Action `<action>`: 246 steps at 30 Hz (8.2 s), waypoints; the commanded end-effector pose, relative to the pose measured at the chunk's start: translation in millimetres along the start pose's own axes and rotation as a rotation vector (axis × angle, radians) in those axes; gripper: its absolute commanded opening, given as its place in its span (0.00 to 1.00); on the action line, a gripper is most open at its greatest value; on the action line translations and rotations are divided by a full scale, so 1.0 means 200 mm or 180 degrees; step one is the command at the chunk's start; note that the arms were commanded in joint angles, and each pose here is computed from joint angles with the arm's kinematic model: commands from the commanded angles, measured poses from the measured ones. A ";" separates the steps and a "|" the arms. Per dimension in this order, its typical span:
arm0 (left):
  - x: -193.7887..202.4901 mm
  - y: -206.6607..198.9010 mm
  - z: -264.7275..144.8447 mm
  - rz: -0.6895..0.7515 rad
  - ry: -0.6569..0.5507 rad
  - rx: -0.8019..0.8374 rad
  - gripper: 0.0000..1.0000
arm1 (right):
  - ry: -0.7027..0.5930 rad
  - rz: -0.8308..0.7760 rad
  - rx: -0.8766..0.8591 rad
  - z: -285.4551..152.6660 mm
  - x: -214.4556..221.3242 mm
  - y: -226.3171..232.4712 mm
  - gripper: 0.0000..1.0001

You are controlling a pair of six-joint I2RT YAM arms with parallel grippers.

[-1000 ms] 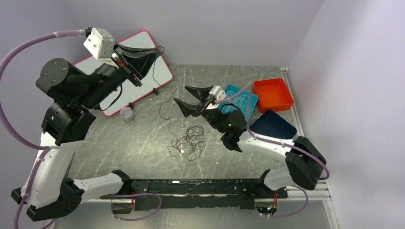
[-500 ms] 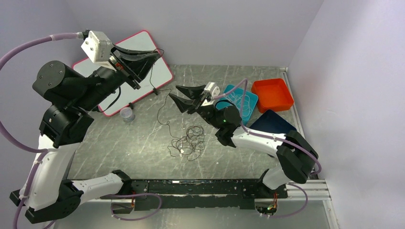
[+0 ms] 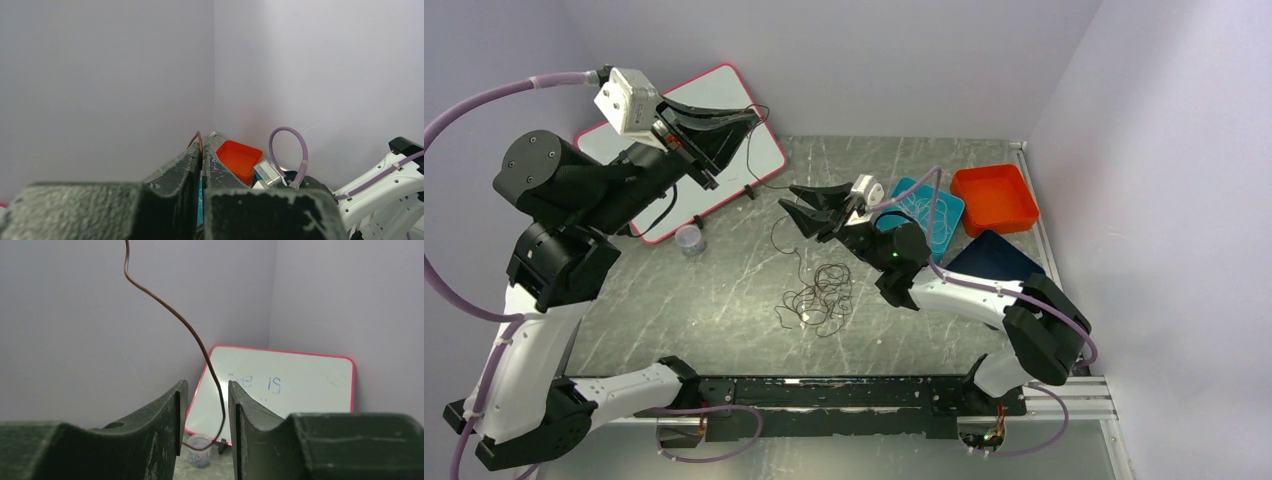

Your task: Untangle the cables

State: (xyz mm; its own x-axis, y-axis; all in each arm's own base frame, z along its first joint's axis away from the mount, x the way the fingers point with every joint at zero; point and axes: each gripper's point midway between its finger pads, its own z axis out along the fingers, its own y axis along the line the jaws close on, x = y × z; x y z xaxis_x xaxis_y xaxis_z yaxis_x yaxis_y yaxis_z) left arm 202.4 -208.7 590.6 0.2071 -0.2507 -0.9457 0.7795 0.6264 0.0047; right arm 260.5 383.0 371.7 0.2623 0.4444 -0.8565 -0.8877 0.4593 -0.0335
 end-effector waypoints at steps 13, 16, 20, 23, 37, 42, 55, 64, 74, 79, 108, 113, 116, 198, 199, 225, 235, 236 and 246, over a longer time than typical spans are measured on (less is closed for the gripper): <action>-0.04 -0.02 -0.05 -0.0048 -0.0140 -0.0001 0.07 | -0.0055 -0.0150 0.0204 -0.05 -0.08 -0.06 0.00; -0.03 -0.01 -0.08 -0.0073 -0.0131 -0.0072 0.07 | -0.0028 -0.0229 0.0291 -0.06 -0.10 -0.09 0.00; 0.07 0.02 -0.11 -0.0160 -0.0013 -0.0205 0.07 | 0.0115 -0.0420 0.0601 -0.11 -0.16 -0.18 0.00; 0.17 0.04 -0.16 -0.0272 0.0100 -0.0326 0.12 | 0.0443 -0.0585 0.0941 -0.18 -0.18 -0.29 0.00; 0.78 0.06 -0.27 -0.0843 0.0803 -0.0569 0.47 | 0.1011 -0.1002 0.2089 -0.44 -0.57 -0.60 0.00; 0.91 0.07 -0.30 -0.0941 0.0984 -0.0657 0.50 | 0.1236 -0.1208 0.2516 -0.56 -0.61 -0.74 0.00; 1.28 0.05 -0.41 -0.1140 0.1539 -0.0725 0.52 | 0.1487 -0.1400 0.3638 -0.99 -0.66 -1.23 0.00; 1.40 -0.01 -0.43 -0.1414 0.1669 -0.0640 0.51 | 0.1500 -0.1548 0.4642 -1.40 -0.69 -1.37 0.00; 1.47 -0.02 -0.47 -0.1424 0.1773 -0.0639 0.49 | 0.1443 -0.1444 0.4905 -1.58 -0.68 -1.54 0.00; 1.48 -0.01 -0.47 -0.1432 0.1775 -0.0678 0.50 | 0.1391 -0.1435 0.5063 -1.64 -0.69 -1.69 0.00; 1.59 0.04 -0.49 -0.1288 0.1998 -0.0816 0.49 | 0.1398 -0.1233 0.5501 -1.94 -0.53 -2.24 0.00; 1.61 0.04 -0.49 -0.1293 0.2027 -0.0820 0.49 | 0.1583 -0.0948 0.5452 -2.00 -0.33 -2.24 0.02; 1.62 0.04 -0.50 -0.1292 0.2053 -0.0838 0.49 | 0.1623 -0.0790 0.5473 -2.04 -0.23 -2.23 0.03; 1.95 0.05 -0.60 -0.1547 0.2431 -0.1065 0.52 | 0.2777 -0.0573 0.5919 -2.53 0.23 -2.57 0.40; 1.95 0.05 -0.60 -0.1540 0.2433 -0.1070 0.52 | 0.2779 -0.0589 0.5911 -2.53 0.22 -2.58 0.38; 1.92 0.05 -0.59 -0.1521 0.2421 -0.1055 0.51 | 0.2749 0.0044 0.5127 -2.14 0.36 -2.33 0.00; 1.90 0.04 -0.61 -0.1549 0.2410 -0.1080 0.51 | 0.3063 0.0865 0.4828 -2.14 0.62 -2.21 0.00; 1.90 0.04 -0.62 -0.1556 0.2410 -0.1079 0.51 | 0.3157 0.0882 0.4847 -2.17 0.65 -2.20 0.01; 1.89 0.03 -0.62 -0.1591 0.2412 -0.1082 0.51 | 0.3163 0.0705 0.4691 -2.08 0.55 -2.25 0.32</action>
State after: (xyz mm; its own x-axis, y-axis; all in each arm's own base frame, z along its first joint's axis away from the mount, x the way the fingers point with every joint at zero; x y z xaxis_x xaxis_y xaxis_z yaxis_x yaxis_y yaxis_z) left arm 211.1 -207.7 179.8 -0.6454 -0.0597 -0.7615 0.4376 0.7882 -0.4326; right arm 522.2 -95.9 39.9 -0.6483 0.2846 -0.7062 0.3404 0.9380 0.0655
